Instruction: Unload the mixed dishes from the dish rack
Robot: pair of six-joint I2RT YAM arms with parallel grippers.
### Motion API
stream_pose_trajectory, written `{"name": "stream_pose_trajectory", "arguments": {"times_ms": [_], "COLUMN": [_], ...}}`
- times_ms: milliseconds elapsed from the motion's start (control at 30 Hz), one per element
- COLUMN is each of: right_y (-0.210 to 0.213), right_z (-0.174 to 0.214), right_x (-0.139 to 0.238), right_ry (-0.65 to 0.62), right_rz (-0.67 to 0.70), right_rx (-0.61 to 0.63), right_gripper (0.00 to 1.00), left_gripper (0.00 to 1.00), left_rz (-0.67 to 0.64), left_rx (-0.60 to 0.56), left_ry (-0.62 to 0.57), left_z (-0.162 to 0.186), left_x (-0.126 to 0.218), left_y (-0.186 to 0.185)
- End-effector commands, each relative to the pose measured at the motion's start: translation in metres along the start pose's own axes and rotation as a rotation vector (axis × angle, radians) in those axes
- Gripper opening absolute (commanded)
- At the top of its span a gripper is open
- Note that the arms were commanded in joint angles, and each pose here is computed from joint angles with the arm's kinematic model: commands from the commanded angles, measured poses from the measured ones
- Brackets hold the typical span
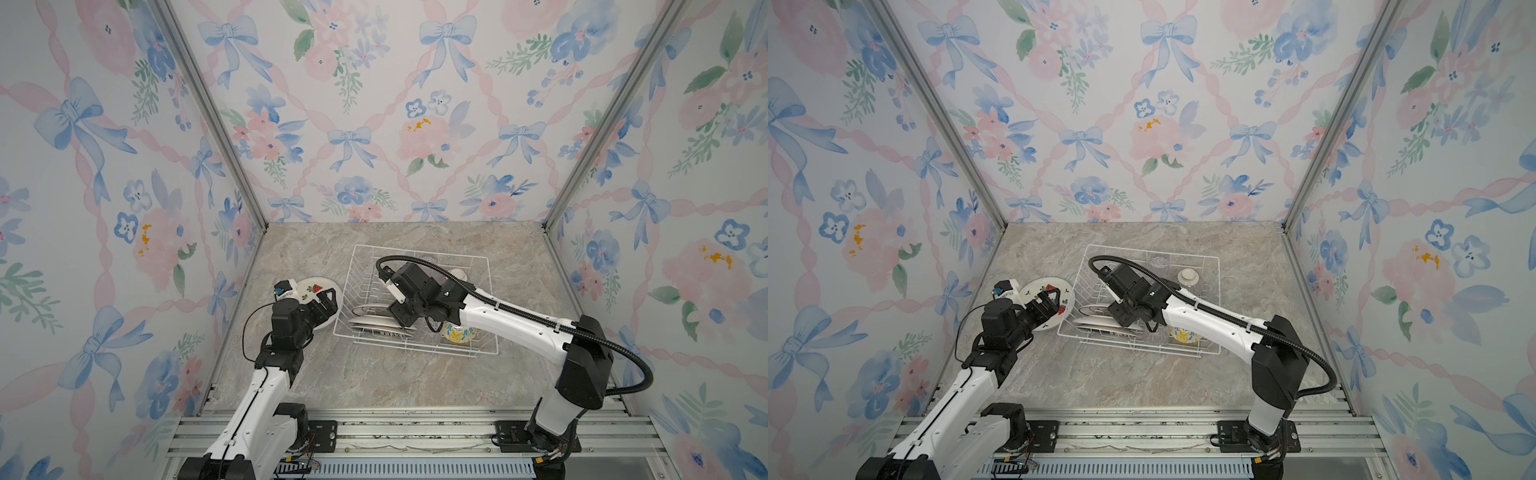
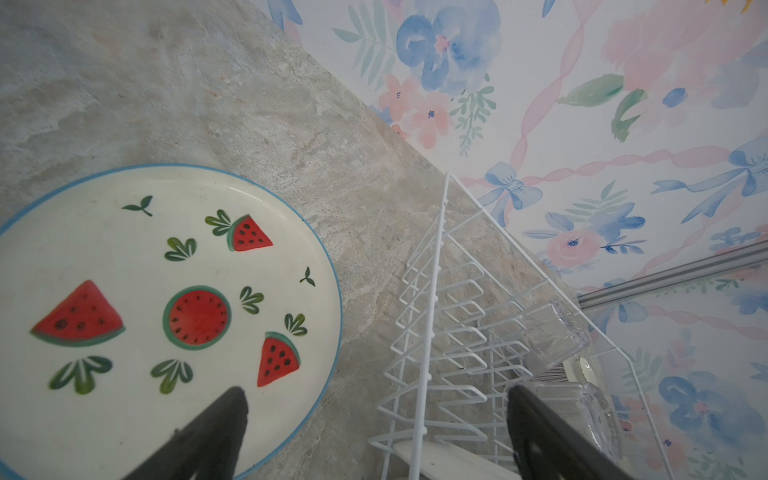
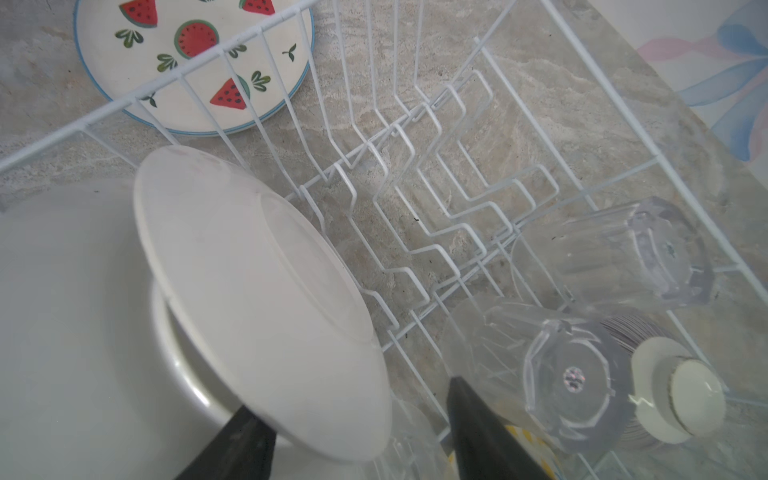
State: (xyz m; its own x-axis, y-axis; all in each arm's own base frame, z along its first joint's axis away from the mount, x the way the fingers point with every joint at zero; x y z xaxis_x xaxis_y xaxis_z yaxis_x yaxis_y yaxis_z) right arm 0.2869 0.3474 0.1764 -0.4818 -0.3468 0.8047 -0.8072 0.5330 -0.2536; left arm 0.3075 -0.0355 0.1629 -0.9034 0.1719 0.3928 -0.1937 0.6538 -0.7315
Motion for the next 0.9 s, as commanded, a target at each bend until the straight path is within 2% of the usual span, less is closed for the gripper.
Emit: {"name": "stream_pose_trajectory", "arguments": {"times_ms": [0,300,433,500,600,867], "right_y": [-0.005,-0.011,-0.012,-0.013,-0.021,-0.032], "right_z": [-0.002,-0.005,-0.008,-0.009,-0.006,-0.004], "right_x": [-0.008,-0.021,-0.018,-0.017,-0.014,0.004], "right_ry": [0.007,-0.011,-0.036,-0.044,-0.031,-0.077], "right_rz": [-0.022,-0.067,-0.062,-0.055,-0.009,0.060], "right_rx": [0.013,0.012,0.039,0.049,0.050,0.054], "right_gripper": [0.66,0.60,0.46,0.44,0.35,0.29], "left_gripper": [0.98,0.98,0.98,0.98,0.98,0.98], "left_rz": [0.016,0.011,0.020,0.021,0.016,0.012], "left_rx": [-0.026,-0.026,-0.037,-0.039,-0.037,-0.034], "left_ry": [0.008,0.007,0.015,0.012,0.006,0.000], "left_z": [0.002,0.004,0.006,0.005,0.004,0.004], "left_x": [-0.001,-0.001,-0.001,0.000,0.000,0.001], "left_y": [-0.003,-0.002,-0.004,-0.005,-0.004,-0.004]}}
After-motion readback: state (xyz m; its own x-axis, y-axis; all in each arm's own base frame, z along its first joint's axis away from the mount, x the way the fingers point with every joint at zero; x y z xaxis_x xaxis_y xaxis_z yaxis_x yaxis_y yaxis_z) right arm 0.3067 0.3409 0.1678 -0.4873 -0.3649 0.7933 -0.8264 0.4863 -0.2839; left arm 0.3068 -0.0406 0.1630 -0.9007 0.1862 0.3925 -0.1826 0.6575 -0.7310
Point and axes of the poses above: each gripper's point midway between its finger pads, its own x axis back along the fingers, its own y axis along the line the jaws close on, z = x × y, the point moved 1 cm from there along x, back along the fingers, and after that the axes turned 11 degrees about x, right-handed, at the moved point
